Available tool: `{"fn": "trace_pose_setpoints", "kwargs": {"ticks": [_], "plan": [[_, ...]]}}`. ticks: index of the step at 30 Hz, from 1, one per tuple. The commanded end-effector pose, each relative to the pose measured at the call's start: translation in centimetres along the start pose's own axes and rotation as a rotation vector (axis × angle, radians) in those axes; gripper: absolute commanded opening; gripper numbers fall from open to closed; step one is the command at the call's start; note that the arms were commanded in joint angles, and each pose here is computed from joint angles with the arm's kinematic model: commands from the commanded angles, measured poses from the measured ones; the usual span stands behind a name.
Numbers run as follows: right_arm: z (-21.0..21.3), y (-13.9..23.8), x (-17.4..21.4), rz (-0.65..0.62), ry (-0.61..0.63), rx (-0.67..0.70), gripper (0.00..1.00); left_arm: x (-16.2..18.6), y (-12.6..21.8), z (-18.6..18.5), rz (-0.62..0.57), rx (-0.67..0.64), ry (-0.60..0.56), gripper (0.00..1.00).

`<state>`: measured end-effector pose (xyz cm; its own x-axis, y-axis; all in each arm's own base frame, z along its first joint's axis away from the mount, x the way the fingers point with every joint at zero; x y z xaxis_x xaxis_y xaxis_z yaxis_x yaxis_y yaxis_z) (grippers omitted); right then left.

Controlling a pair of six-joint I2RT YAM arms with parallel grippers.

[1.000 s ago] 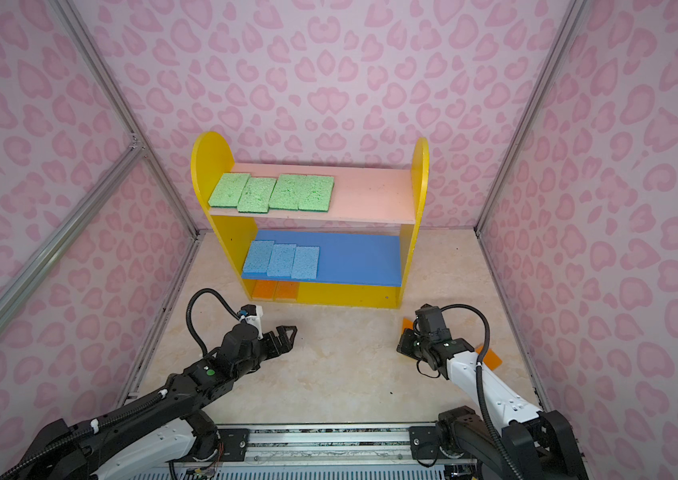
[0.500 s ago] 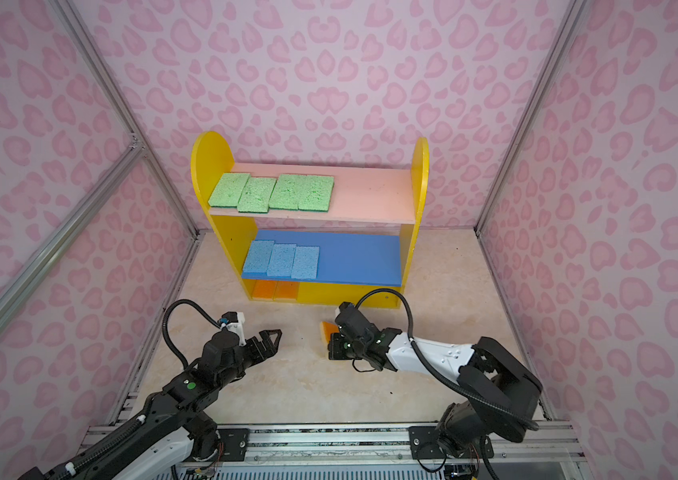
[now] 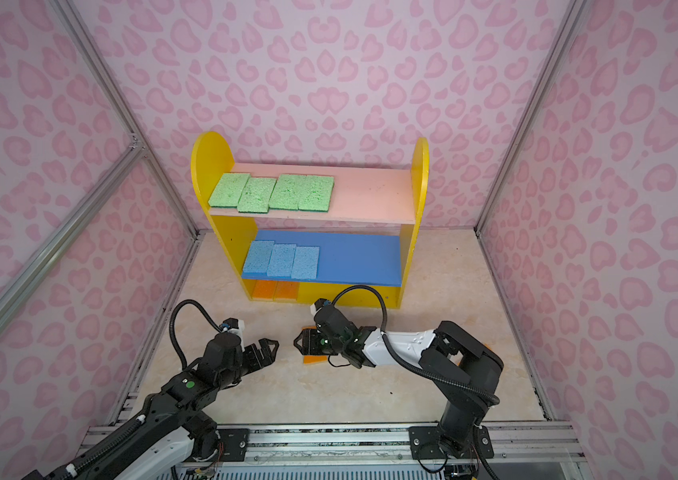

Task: Place and organize the cleaning sponges onto the shelf
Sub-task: 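Carry the orange sponge with the right gripper toward the left gripper and set it down, then grasp the orange sponge on the table with the left gripper while the right gripper approaches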

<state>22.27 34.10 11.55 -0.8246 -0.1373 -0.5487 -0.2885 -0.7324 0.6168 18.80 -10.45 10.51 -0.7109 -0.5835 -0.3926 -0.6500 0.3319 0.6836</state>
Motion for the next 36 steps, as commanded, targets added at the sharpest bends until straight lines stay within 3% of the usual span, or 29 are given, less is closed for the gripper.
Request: {"fn": "trace_pose_setpoints", "kwargs": {"ticks": [1,9,17,22,30,36], "plan": [[-0.8,1.0,-0.3,-0.037,-0.004,-0.008,0.57,0.1,-0.4,-0.8,0.004,0.021,-0.016,0.94],[-4.4,3.9,-0.2,-0.069,-0.040,0.033,0.57,1.5,-2.3,-1.8,0.046,-0.021,-0.058,0.69],[-6.5,5.6,0.2,-0.090,-0.069,0.051,0.57,2.2,-3.9,-3.4,0.078,-0.019,-0.072,0.61],[-7.4,6.5,0.5,-0.099,-0.069,0.072,0.56,3.4,-5.4,-4.4,0.119,-0.024,-0.074,0.61],[-8.2,7.2,1.1,-0.093,-0.071,0.077,0.56,4.8,-7.5,-5.3,0.175,-0.034,-0.058,0.74],[-8.5,7.6,1.3,-0.081,-0.069,0.080,0.56,5.0,-8.7,-5.9,0.188,-0.036,-0.050,0.70]]}}
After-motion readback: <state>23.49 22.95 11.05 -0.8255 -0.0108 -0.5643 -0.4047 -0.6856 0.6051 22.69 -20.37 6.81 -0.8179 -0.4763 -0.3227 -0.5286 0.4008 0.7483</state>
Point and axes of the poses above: each gripper's point midway between its finger pads, its own y axis back along the fingers, its own z axis along the line the jaws close on, x = y × z, the point moved 5 cm from there along y, back along the fingers, and after that the axes turned 14 degrees about y, right-handed, at the moved point
